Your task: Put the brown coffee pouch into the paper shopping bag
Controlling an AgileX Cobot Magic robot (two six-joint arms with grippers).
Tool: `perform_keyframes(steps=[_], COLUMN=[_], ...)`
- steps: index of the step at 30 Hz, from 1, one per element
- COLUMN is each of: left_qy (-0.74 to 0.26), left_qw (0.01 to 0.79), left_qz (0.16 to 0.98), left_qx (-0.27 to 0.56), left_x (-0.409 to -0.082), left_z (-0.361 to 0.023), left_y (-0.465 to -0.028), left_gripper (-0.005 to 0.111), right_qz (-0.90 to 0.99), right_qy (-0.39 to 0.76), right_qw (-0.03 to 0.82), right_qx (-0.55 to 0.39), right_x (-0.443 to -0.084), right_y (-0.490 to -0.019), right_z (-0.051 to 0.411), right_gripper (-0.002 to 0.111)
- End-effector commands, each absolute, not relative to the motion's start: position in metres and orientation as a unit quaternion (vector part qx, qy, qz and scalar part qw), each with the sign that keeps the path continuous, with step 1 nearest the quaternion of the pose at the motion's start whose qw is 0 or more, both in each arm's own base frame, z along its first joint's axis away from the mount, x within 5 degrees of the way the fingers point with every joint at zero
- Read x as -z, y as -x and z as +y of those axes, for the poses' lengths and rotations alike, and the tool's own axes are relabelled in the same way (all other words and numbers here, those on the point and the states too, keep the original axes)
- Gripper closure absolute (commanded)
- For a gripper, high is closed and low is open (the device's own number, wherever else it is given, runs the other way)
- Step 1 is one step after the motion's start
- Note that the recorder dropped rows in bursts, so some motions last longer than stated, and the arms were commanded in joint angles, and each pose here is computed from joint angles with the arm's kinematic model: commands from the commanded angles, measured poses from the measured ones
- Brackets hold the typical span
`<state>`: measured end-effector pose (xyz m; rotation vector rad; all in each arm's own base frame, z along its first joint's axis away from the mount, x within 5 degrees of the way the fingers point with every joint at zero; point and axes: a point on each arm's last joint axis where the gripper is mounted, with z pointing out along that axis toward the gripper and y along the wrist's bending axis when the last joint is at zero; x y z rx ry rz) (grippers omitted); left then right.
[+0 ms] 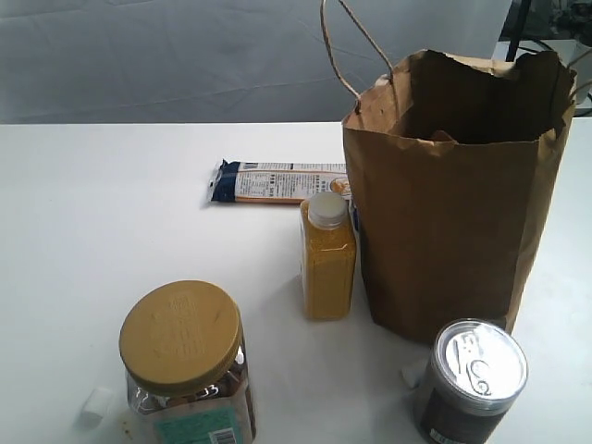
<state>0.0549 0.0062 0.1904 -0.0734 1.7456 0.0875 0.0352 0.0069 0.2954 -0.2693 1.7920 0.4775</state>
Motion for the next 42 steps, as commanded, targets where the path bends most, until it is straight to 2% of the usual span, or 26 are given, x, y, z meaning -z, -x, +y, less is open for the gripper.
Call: perform_keyframes(steps=[1, 10, 14, 22, 42], left_qy=[0.033, 0.033, 0.033, 0.033, 0.033], left_qw=[0.643, 0.643, 0.643, 0.643, 0.643], left_qz=[0.764, 0.764, 0.764, 0.764, 0.764], left_qx=[-0.040, -0.040, -0.040, -0.040, -0.040], left_x=[-0.190, -0.190, -0.190, -0.190, -0.190], left_z=[0.006, 0.006, 0.006, 0.006, 0.006], left_y=[-0.055, -0.055, -0.055, -0.055, -0.055], left_gripper=[0.107, 0.107, 0.107, 0.107, 0.107], right_qz=[0.743, 0.735, 0.723, 0.740, 0.731], right_qy=[0.061, -0.048, -0.018, 0.075, 0.098], right_qw=[0.630, 0.640, 0.665, 0.660, 0.670], right_qx=[-0.220, -0.218, -0.185, -0.101, -0.085], right_x=[-0.270, -0.256, -0.235, -0.196, -0.197], right_y=[-0.029, -0.037, -0.046, -0.054, -0.054], right_z=[0.008, 0.010, 0.012, 0.014, 0.014], right_gripper=[0.108, 0.108, 0.108, 0.108, 0.108])
